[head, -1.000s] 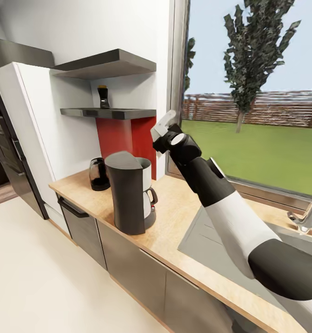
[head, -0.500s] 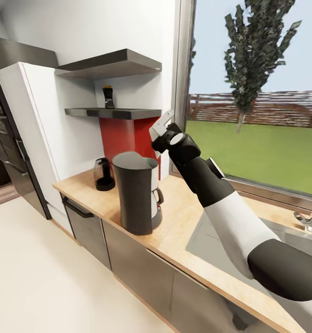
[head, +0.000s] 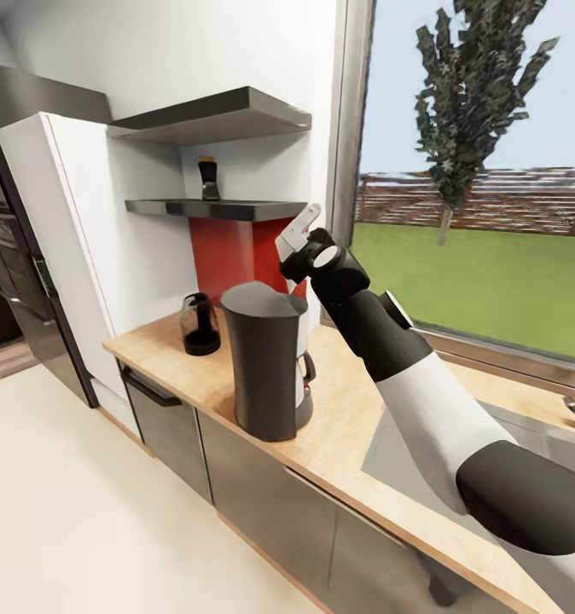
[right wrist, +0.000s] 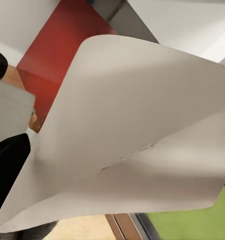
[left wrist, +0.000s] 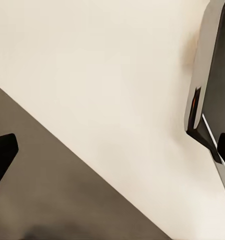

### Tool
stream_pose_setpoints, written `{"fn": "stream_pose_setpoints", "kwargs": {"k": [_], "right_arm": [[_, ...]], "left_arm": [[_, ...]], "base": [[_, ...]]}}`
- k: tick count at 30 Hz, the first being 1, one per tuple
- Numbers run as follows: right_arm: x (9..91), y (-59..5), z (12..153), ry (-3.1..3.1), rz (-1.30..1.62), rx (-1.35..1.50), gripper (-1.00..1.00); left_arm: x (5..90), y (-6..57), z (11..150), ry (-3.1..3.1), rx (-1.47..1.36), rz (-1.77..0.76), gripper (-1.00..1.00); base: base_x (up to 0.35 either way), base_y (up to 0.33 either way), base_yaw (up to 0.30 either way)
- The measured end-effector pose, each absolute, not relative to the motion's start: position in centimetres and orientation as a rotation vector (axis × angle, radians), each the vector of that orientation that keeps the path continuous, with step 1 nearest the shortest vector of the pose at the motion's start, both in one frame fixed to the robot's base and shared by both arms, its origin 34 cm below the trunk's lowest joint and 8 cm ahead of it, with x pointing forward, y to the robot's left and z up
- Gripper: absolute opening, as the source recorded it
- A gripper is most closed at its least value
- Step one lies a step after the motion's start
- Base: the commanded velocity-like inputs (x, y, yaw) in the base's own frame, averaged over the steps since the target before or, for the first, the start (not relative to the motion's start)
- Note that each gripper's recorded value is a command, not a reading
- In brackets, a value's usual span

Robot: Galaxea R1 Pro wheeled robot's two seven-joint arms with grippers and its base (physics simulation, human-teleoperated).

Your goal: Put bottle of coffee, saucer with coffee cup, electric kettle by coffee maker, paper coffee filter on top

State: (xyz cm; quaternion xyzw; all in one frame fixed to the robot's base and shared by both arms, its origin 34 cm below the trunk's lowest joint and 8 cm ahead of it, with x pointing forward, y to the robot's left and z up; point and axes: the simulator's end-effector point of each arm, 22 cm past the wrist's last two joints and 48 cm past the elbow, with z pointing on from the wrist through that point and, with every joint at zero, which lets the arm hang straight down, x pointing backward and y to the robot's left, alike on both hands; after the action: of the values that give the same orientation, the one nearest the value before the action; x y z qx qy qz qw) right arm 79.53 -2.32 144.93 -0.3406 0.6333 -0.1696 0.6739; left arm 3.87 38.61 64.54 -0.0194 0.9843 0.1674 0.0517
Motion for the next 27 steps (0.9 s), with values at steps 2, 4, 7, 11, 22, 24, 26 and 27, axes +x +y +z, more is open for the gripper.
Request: {"fn": "stream_pose_setpoints", "kwargs": {"k": [2,4,7,11,22,24,26,27], "right_arm": [[79.6,-2.3,144.8,1.427,-0.382,-0.768,-1.00],[79.6,-2.3,144.8,1.428,-0.383,-0.768,-1.00],[79.9,-2.5,144.3,1.440,-0.388,-0.770,-1.00],[80.3,-2.8,143.5,1.461,-0.398,-0.773,-1.00],[80.5,-2.9,143.3,1.467,-0.398,-0.774,-1.00],[80.5,-2.9,143.2,1.468,-0.398,-0.774,-1.00],[80.7,-3.0,142.8,1.477,-0.400,-0.776,-1.00],[80.8,-3.0,142.6,1.484,-0.401,-0.778,-1.00]], "left_arm": [[3.9,38.6,64.5,2.995,-0.059,0.510,1.00],[3.9,38.6,64.5,2.995,-0.060,0.509,1.00],[3.9,38.5,64.5,2.995,-0.059,0.508,1.00],[3.9,38.5,64.5,2.995,-0.058,0.507,1.00],[3.9,38.6,64.5,2.995,-0.059,0.509,1.00],[3.9,38.6,64.5,2.995,-0.059,0.509,1.00],[3.9,38.6,64.5,2.995,-0.060,0.510,1.00],[3.9,38.6,64.5,2.995,-0.060,0.510,1.00]], "base": [[0.035,0.035,0.000],[0.011,0.011,0.000],[0.004,0.004,0.000],[0.000,0.000,0.000],[0.019,0.000,0.000],[0.001,0.000,0.000],[0.000,0.000,0.000],[0.000,0.000,0.000]]}}
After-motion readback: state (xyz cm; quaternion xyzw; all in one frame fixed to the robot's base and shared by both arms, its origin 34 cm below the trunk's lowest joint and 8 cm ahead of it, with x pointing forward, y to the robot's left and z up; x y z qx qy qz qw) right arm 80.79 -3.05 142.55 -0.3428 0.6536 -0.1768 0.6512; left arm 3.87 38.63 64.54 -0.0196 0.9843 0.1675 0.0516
